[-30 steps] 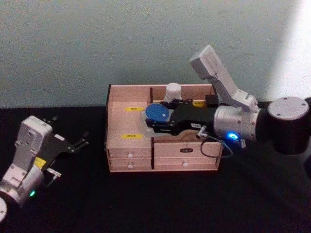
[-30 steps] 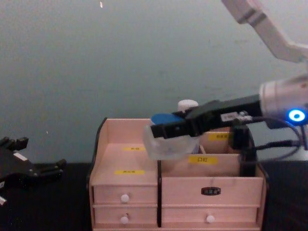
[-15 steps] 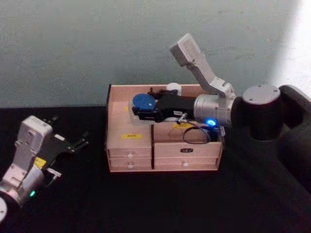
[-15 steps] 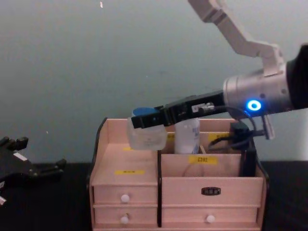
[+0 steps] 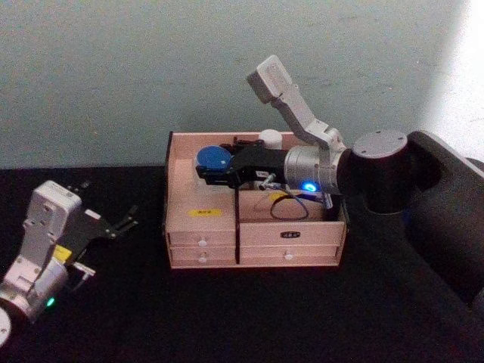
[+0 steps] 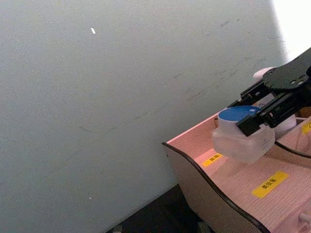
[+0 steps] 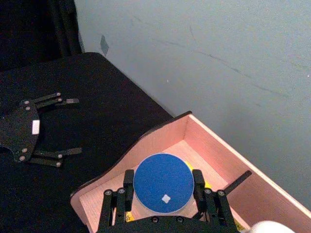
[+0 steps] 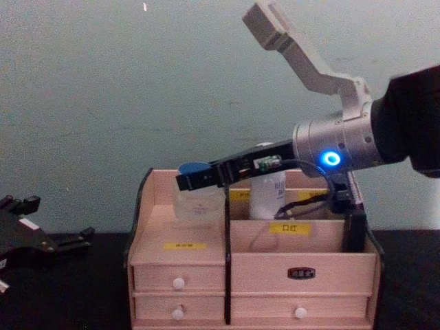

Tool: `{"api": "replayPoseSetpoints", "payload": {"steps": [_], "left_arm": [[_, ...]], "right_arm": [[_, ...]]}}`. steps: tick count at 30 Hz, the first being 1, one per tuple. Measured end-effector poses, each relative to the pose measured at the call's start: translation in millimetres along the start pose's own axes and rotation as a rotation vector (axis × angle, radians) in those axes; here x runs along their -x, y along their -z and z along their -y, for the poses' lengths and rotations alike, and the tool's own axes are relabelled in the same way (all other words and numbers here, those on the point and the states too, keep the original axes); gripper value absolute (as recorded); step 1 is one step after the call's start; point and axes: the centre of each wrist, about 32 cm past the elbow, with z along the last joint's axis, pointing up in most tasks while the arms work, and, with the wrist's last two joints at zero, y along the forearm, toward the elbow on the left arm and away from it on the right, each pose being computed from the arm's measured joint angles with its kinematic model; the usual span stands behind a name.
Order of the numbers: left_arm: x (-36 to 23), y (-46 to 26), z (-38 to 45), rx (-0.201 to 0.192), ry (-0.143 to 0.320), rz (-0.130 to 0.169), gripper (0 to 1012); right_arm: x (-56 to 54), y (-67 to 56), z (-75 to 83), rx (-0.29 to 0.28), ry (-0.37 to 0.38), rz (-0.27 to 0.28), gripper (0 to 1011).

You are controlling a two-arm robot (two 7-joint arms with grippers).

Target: Pick up the facial cleanser and watermelon frost from the table and place them into the tiered storage box.

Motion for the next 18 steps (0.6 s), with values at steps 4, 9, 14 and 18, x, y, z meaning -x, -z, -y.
{"api": "replayPoseSetpoints", "payload": {"steps": [4, 9, 14, 18], "left_arm": [[0.0, 0.0, 0.0, 0.0, 0.0, 0.0, 1001], [0.0, 0.0, 0.0, 0.0, 0.0, 0.0, 1001], [0.0, 0.0, 0.0, 0.0, 0.0, 0.0, 1001], [0.0, 0.0, 0.0, 0.0, 0.0, 0.0, 1001]], "right_arm": [[-0.3, 2.4, -4.1, 0.008, 0.001, -0.003, 715], [-0.8, 5.8, -7.7, 0.017, -0.001, -0.007, 715], [-0.7, 7.5, -9.5, 0.022, -0.002, -0.007, 715], [-0.3, 8.4, -10.7, 0.026, -0.001, -0.003, 715]]}}
